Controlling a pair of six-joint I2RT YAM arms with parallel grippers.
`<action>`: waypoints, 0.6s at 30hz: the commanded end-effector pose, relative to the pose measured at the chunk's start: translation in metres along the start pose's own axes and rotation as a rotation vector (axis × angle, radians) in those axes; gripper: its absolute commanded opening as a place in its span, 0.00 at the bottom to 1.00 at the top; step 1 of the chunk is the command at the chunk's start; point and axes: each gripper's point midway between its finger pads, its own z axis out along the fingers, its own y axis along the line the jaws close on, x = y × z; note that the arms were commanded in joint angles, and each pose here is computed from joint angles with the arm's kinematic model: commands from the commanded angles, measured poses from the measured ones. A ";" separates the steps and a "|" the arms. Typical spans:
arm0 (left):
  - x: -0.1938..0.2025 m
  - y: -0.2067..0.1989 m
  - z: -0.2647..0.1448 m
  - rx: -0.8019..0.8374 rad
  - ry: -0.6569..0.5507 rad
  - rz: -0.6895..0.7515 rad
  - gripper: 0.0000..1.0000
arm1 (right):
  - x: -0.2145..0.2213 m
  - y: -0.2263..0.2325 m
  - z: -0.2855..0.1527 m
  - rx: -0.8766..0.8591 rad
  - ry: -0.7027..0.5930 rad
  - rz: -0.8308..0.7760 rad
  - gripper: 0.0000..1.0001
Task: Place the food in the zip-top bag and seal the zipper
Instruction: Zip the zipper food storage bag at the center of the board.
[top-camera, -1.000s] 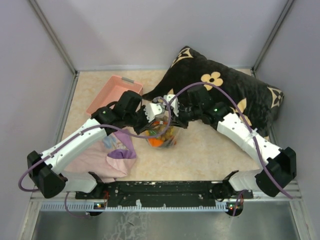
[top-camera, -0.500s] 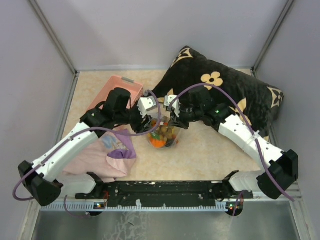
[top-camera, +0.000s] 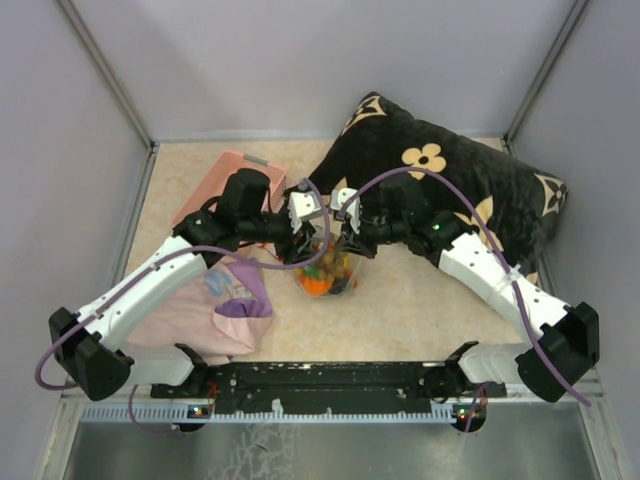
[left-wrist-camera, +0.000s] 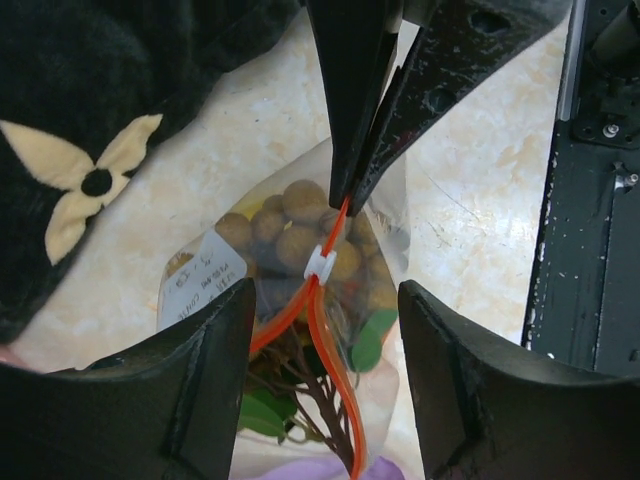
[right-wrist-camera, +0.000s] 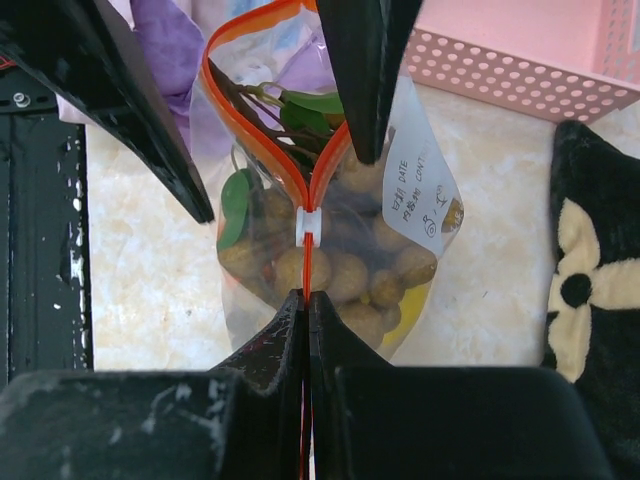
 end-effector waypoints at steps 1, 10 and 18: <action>-0.016 0.004 0.016 0.070 -0.055 0.120 0.64 | -0.034 -0.003 -0.011 0.025 -0.110 -0.065 0.00; 0.006 -0.003 0.042 0.186 -0.021 0.143 0.43 | -0.036 -0.004 -0.016 0.049 -0.115 -0.072 0.00; 0.001 -0.010 0.046 0.235 -0.074 0.170 0.40 | -0.032 -0.005 -0.017 0.061 -0.112 -0.067 0.00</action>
